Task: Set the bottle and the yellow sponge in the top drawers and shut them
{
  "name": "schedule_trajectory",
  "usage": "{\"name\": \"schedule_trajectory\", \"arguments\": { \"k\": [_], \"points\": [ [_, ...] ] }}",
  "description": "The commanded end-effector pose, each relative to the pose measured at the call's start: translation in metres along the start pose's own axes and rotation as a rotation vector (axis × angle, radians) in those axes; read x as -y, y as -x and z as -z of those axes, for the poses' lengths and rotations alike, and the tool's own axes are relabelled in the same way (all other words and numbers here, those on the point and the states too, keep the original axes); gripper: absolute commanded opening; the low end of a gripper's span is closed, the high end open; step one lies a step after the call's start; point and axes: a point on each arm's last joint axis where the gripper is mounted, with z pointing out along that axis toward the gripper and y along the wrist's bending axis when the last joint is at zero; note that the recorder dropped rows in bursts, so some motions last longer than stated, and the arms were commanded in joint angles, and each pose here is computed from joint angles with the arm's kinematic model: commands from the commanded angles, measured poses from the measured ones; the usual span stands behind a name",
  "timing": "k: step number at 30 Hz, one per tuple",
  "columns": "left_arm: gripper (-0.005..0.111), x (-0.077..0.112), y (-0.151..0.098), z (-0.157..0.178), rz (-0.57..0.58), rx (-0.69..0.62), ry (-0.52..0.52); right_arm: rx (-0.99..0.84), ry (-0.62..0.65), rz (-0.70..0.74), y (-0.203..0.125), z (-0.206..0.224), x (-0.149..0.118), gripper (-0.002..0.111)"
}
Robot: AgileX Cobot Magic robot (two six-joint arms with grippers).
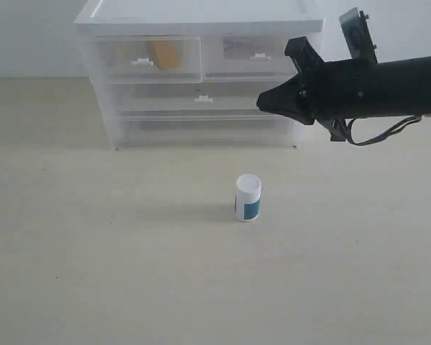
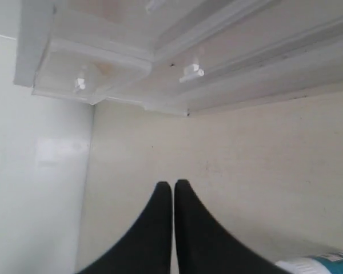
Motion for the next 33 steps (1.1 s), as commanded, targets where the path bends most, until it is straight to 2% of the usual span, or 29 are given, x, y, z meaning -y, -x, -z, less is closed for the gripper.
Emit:
{"name": "schedule_trajectory", "arguments": {
  "k": [1,2,5,7,11,13,14,15,16,17,18,20,24,28,32,33],
  "points": [
    [0.004,0.0,0.0,0.0,0.001,0.007,-0.005,0.038,0.0,0.082,-0.003,0.013,-0.011,0.0],
    [0.004,0.0,0.0,0.0,0.001,0.007,-0.005,0.059,-0.022,0.095,-0.004,0.017,-0.013,0.0],
    [0.004,0.0,0.0,0.0,0.001,0.007,-0.005,0.192,-0.206,0.173,-0.002,0.039,-0.013,0.0],
    [0.004,0.0,0.0,0.0,0.001,0.007,-0.005,0.319,-0.293,0.248,-0.001,0.067,-0.031,0.0],
    [0.004,0.0,0.0,0.0,0.001,0.007,-0.005,0.453,-0.332,0.428,0.009,0.095,-0.064,0.0],
    [0.004,0.0,0.0,0.0,0.001,0.007,-0.005,0.4,-0.255,0.535,0.005,0.091,-0.073,0.0],
    [0.004,0.0,0.0,0.0,0.001,0.007,-0.005,0.353,-0.237,0.687,0.002,0.087,-0.074,0.0],
    [0.004,0.0,0.0,0.0,0.001,0.007,-0.005,0.345,-0.271,0.763,0.002,0.085,-0.073,0.0],
    [0.004,0.0,0.0,0.0,0.001,0.007,-0.005,0.338,-0.411,0.964,0.005,0.084,-0.071,0.0],
    [0.004,0.0,0.0,0.0,0.001,0.007,-0.005,0.331,-0.489,1.052,0.007,0.085,-0.07,0.0],
    [0.004,0.0,0.0,0.0,0.001,0.007,-0.005,0.316,-0.663,1.168,0.011,0.088,-0.068,0.0],
    [0.004,0.0,0.0,0.0,0.001,0.007,-0.005,0.317,-0.775,1.194,0.011,0.09,-0.07,0.0],
    [0.004,0.0,0.0,0.0,0.001,0.007,-0.005,0.303,-0.756,1.192,0.0,0.079,-0.077,0.0],
    [0.004,0.0,0.0,0.0,0.001,0.007,-0.005,0.308,-0.916,1.211,-0.008,0.082,-0.083,0.0],
    [0.004,0.0,0.0,0.0,0.001,0.007,-0.005,0.416,-0.944,1.177,-0.006,0.093,-0.087,0.0],
    [0.004,0.0,0.0,0.0,0.001,0.007,-0.005,0.507,-0.886,1.134,-0.008,0.095,-0.089,0.0]
  ]
}}
